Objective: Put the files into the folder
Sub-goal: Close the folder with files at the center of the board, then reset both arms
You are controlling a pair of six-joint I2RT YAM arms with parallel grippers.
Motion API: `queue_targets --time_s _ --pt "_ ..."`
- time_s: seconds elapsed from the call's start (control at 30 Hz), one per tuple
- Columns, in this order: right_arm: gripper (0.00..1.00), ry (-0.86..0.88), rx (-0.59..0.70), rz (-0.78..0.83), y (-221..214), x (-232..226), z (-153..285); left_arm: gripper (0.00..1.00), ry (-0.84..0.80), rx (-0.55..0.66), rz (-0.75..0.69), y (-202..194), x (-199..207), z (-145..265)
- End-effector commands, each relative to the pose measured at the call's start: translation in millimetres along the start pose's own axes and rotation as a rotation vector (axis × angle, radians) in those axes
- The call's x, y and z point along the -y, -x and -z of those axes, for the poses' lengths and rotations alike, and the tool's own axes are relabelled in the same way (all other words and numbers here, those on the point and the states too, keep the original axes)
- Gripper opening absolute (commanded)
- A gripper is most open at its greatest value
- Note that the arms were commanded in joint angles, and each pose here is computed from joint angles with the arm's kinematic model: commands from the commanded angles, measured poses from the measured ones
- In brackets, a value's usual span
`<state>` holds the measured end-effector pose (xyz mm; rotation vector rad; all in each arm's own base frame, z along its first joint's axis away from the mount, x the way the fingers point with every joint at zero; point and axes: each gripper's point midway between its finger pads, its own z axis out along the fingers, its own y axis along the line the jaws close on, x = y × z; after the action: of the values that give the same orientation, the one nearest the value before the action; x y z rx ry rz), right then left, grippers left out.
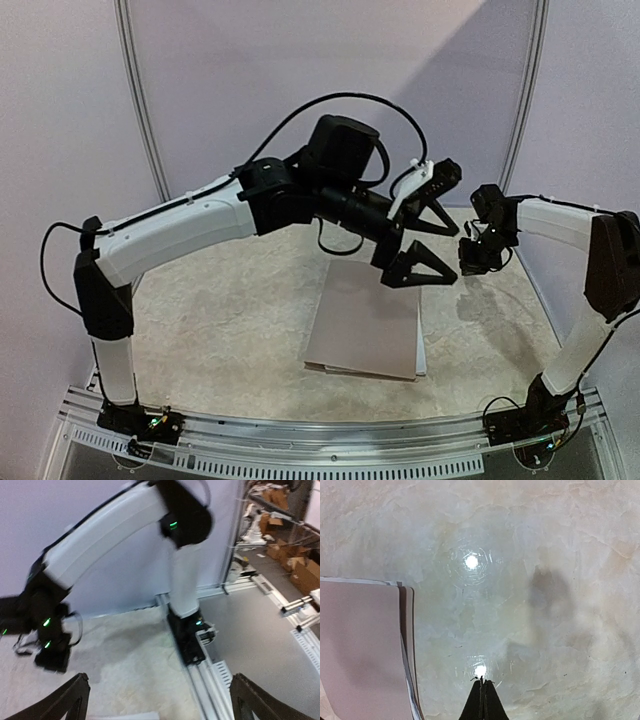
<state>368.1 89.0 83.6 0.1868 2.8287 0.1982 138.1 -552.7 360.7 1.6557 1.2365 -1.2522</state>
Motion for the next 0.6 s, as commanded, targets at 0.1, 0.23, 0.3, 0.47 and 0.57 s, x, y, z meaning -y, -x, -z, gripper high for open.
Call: queue_targets --time_s 0.1,0.23,0.3,0.47,0.57 --pt "0.08 0.002 0.137 0.067 -7.2 7.1 36.2 0.99 0.572 -0.268 0.251 -146.8 -132.9 129.1" --pt "0.23 0.038 0.245 0.080 -15.7 9.9 43.6 1.00 0.846 -0.285 0.266 -204.2 -150.4 227.6" --pt "0.35 0.061 0.309 0.087 -18.0 10.1 48.1 0.99 0.942 -0.318 0.280 -238.4 -139.4 267.2" --pt "0.68 0.115 0.450 0.055 -39.2 18.3 47.7 0.99 1.152 -0.327 0.332 -290.2 -106.2 354.8" --pt "0.78 0.104 0.536 0.016 -50.1 31.5 44.4 1.00 1.229 -0.328 0.349 -314.9 -88.6 395.3"
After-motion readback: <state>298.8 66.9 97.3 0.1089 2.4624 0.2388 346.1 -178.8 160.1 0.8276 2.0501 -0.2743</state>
